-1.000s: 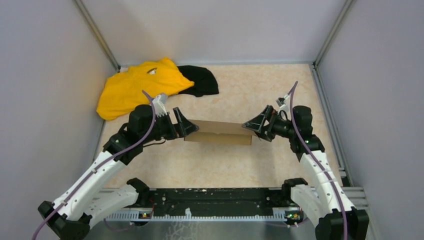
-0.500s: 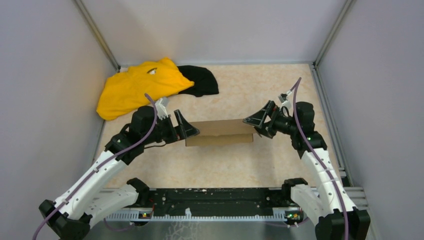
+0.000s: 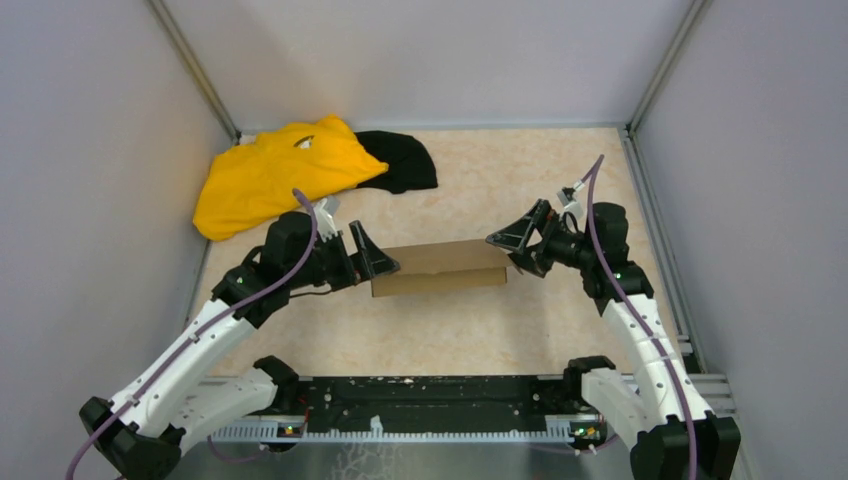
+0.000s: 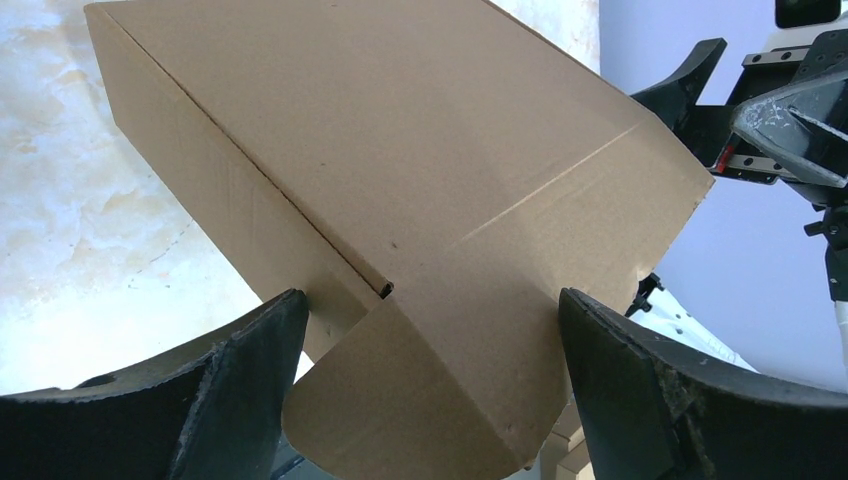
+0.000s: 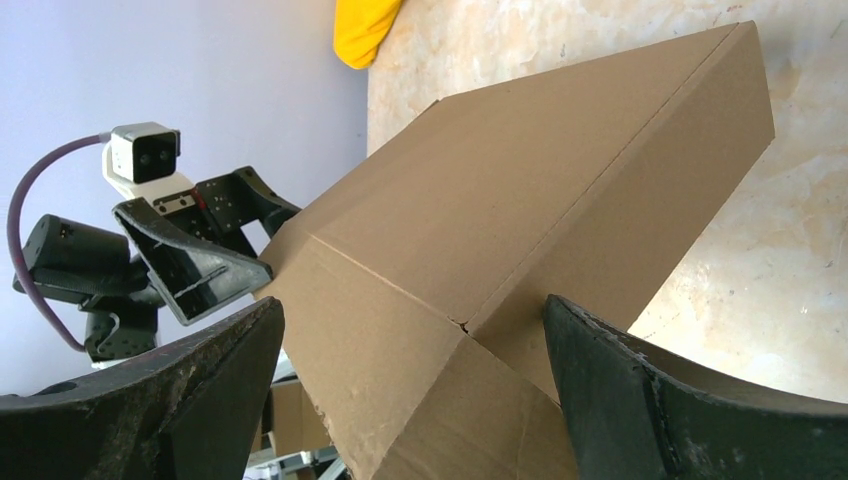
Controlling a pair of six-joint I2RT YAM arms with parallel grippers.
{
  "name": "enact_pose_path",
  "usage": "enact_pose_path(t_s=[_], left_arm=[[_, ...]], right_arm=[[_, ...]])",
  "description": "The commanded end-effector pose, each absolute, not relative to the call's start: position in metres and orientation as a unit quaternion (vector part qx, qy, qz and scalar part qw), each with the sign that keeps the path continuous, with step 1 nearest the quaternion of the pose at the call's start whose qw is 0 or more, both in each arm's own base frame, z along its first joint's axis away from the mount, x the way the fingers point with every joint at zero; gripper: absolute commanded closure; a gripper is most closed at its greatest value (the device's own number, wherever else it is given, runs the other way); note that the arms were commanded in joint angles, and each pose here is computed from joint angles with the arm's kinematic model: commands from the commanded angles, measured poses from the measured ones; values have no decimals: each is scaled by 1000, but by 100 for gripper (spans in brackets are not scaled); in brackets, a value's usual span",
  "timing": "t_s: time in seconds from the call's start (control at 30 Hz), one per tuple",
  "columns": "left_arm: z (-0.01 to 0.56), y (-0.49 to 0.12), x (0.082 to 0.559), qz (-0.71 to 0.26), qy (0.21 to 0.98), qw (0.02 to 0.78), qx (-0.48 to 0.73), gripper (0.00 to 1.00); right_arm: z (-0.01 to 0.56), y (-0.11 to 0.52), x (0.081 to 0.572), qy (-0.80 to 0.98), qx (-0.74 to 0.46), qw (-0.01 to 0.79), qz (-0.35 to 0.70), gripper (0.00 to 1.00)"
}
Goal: Fold the paper box
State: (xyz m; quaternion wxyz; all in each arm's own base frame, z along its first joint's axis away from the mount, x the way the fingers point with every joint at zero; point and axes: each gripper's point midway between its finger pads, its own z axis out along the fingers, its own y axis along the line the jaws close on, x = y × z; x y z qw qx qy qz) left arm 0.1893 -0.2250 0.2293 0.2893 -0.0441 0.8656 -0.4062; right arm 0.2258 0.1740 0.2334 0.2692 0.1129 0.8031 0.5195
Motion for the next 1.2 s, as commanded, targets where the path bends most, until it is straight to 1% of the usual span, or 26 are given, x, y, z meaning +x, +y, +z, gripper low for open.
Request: enact_pose_path(t_s=[0.0,0.4,0.93,1.17], left_arm=[[256,-236,183,-449,846,285,-40,1],[251,-226,193,-427,859,273,-76,1],[244,-222,212,-428,867,228,-113,1],[231,-221,220,-431,871,196,-128,1]], right_arm=[[277,188,210,776,69,258,570,1],[272,184,219,788,118,249,551,1],[275,185,236,786,164,225,552,1],[270,187,247,782,185,211,557,1]])
